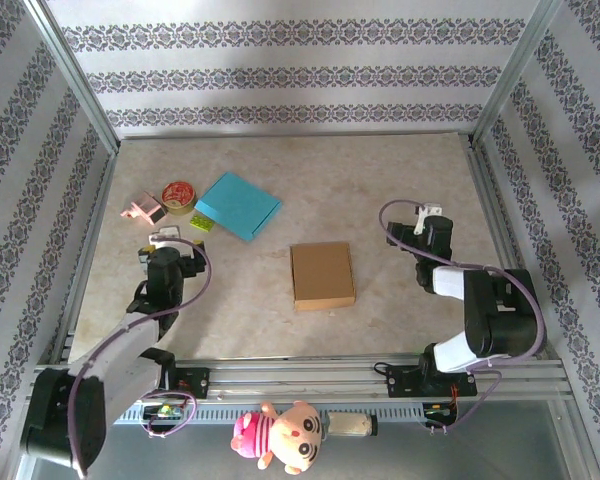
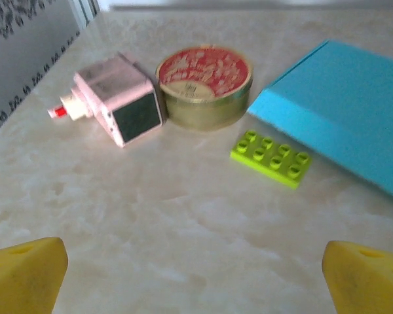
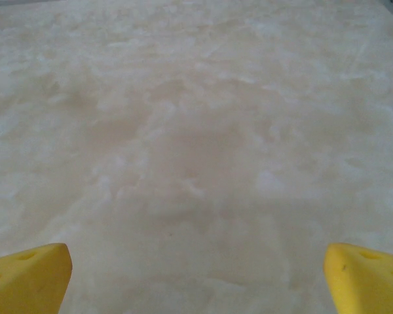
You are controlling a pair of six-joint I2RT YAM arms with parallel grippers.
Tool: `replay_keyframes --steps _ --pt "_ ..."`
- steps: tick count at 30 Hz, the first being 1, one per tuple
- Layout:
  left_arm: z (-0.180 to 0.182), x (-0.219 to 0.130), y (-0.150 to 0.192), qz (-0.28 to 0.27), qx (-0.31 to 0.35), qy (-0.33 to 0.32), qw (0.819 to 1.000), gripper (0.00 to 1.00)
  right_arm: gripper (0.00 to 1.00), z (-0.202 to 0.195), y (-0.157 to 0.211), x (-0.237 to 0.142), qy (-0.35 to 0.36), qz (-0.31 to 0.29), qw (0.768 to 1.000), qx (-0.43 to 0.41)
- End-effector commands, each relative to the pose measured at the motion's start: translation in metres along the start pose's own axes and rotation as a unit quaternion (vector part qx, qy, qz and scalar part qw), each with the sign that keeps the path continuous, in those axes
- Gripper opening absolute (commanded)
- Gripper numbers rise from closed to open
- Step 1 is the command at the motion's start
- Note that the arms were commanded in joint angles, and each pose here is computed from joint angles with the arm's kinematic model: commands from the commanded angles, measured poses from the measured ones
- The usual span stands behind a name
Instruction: Fold the paper box
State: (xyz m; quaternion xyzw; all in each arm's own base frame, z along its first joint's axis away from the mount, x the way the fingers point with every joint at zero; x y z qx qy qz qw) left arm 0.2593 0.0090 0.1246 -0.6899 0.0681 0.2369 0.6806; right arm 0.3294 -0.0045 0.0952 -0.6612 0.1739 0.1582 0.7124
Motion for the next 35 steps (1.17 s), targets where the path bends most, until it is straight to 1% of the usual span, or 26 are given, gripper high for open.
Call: replay_keyframes --steps 1,2,3,4,5,6,7,8,9,10,11,12,13,14,15,17,19,24,35 --pt "-0.009 0.008 -0.027 -0.101 -0.017 0.055 0.993 1.00 0.98 0.006 -0.030 -0.003 -0.021 -0.079 0.996 -0.023" --pt "-0.007 0.018 -0.028 -0.109 -0.034 0.066 0.991 1.00 0.98 0.006 -0.031 -0.003 -0.021 -0.089 0.996 -0.023" --pt "-0.008 0.027 -0.030 -0.105 -0.038 0.083 0.990 1.00 0.98 0.007 -0.030 -0.003 -0.019 -0.090 0.995 -0.023" --pt "-0.012 0.040 -0.035 -0.093 -0.016 0.094 0.991 1.00 0.98 0.007 -0.030 -0.003 -0.019 -0.086 0.996 -0.024" --pt "-0.017 0.050 -0.035 -0.066 0.005 0.102 0.993 1.00 0.98 0.007 -0.031 -0.003 -0.020 -0.084 0.996 -0.026" --pt "-0.017 0.059 -0.032 -0.064 0.005 0.094 0.993 1.00 0.98 0.007 -0.030 -0.003 -0.020 -0.083 0.996 -0.026" --pt "-0.016 0.068 -0.021 -0.071 -0.002 0.094 0.993 1.00 0.98 0.007 -0.031 -0.003 -0.019 -0.085 0.996 -0.026" --pt "-0.018 0.074 -0.020 -0.102 -0.002 0.106 0.989 0.99 0.98 0.008 -0.030 -0.003 -0.020 -0.084 0.996 -0.027" --pt "-0.017 0.073 -0.015 -0.075 -0.001 0.107 0.991 0.99 0.98 0.008 -0.030 -0.003 -0.019 -0.084 0.996 -0.027" --pt "-0.014 0.075 -0.015 -0.036 -0.006 0.089 0.995 0.99 0.98 0.007 -0.031 -0.003 -0.018 -0.085 0.996 -0.027" --pt "-0.012 0.080 -0.021 -0.061 -0.010 0.080 0.995 0.99 0.98 0.007 -0.031 -0.003 -0.019 -0.085 0.996 -0.027" --pt "-0.013 0.081 -0.019 -0.065 -0.009 0.079 0.995 0.99 0.98 0.008 -0.031 -0.003 -0.020 -0.084 0.996 -0.027" --pt "-0.012 0.080 -0.017 -0.037 -0.010 0.076 0.996 0.99 0.98 0.008 -0.030 -0.003 -0.020 -0.083 0.996 -0.027" --pt "-0.012 0.080 -0.019 -0.043 -0.010 0.073 0.996 0.99 0.98 0.008 -0.031 -0.003 -0.020 -0.084 0.996 -0.027" --pt "-0.012 0.080 -0.020 -0.062 -0.010 0.074 0.995 0.99 0.98 0.008 -0.030 -0.003 -0.020 -0.083 0.996 -0.028" --pt "-0.011 0.077 -0.017 -0.053 -0.011 0.074 0.996 0.99 0.98 0.008 -0.030 -0.003 -0.020 -0.083 0.996 -0.028" --pt "-0.012 0.078 -0.019 -0.065 -0.010 0.076 0.995 0.99 0.98 0.008 -0.031 -0.003 -0.020 -0.084 0.996 -0.028" --pt "-0.015 0.080 -0.019 -0.051 -0.006 0.086 0.995 0.99 0.98 0.008 -0.031 -0.003 -0.019 -0.084 0.996 -0.028" --pt "-0.016 0.081 -0.019 -0.050 -0.002 0.092 0.995 0.99 0.98 0.010 -0.030 -0.003 -0.011 -0.083 0.996 -0.037"
Point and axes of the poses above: each hand's point on the last joint's axis, 136 mm out from that joint toward the fingers, its own x axis out along the fingers, its own z axis along the line the jaws close on, y = z × x, the point moved 6 cm from there along -x, back along the fingers, and after that the axes turned 1 degree about -x, right-handed, at the moved point
